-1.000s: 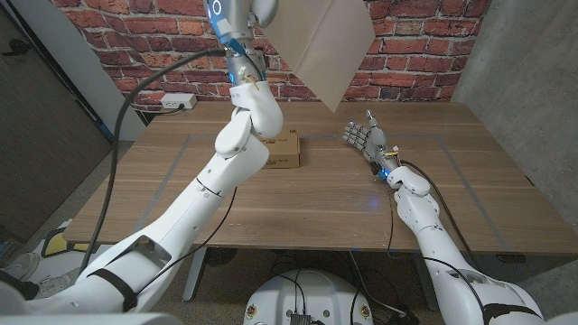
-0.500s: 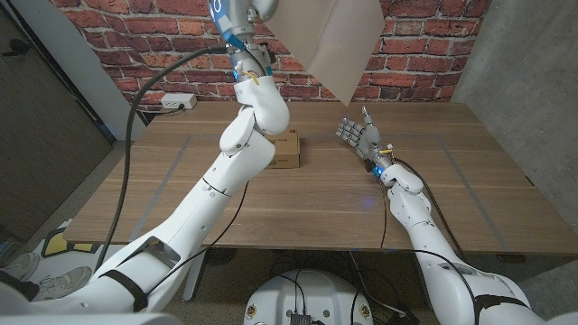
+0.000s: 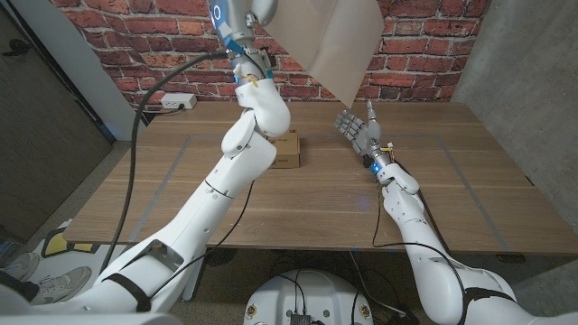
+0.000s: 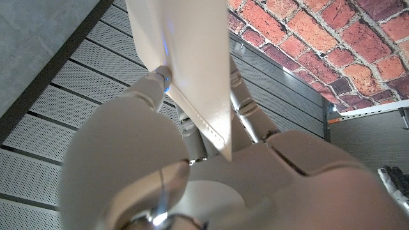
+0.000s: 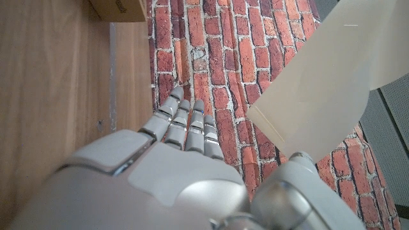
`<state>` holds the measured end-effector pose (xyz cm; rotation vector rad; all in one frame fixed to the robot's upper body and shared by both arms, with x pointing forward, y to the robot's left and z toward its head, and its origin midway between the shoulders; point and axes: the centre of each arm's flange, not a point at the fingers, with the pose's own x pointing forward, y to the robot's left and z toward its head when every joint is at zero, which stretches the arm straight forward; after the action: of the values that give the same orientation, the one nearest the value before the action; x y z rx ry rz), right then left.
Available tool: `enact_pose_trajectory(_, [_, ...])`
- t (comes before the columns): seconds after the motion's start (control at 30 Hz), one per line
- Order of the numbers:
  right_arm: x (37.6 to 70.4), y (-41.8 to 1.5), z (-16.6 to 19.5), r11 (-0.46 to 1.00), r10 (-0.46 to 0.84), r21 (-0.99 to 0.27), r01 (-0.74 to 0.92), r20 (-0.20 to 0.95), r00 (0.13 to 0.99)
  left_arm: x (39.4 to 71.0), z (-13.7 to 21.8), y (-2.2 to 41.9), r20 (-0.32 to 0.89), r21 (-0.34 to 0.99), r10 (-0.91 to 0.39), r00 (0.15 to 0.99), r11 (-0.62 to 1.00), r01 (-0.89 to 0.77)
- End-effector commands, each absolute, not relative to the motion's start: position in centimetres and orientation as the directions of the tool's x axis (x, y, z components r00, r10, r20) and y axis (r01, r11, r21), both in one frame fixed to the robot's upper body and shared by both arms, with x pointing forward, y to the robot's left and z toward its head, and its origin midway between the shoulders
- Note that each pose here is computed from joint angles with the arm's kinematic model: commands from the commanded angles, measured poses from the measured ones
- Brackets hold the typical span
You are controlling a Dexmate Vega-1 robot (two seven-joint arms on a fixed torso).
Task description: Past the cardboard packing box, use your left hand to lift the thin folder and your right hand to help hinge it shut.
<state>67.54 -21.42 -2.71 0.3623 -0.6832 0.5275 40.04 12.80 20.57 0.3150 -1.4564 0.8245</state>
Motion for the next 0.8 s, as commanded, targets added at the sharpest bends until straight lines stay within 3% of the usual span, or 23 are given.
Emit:
enact_pose_trajectory(0.03, [67.2, -20.7, -2.0, 0.730, 0.308, 0.217, -0.648, 0.741, 0.597, 41.0, 20.0, 13.5, 0.944, -0.283, 0.325, -0.061, 0.699, -0.657])
enact_pose_trajectory(0.5, [67.6, -20.2, -2.3, 0.625, 0.279, 0.312, -0.716, 0.768, 0.577, 42.4, 19.6, 14.6, 0.940, -0.250, 0.341, 0.014, 0.715, -0.653])
enact_pose_trajectory(0.8, [67.2, -20.8, -2.3, 0.690, 0.241, 0.319, -0.650, 0.745, 0.622, 42.9, 19.5, 14.5, 0.943, -0.233, 0.332, 0.023, 0.706, -0.668])
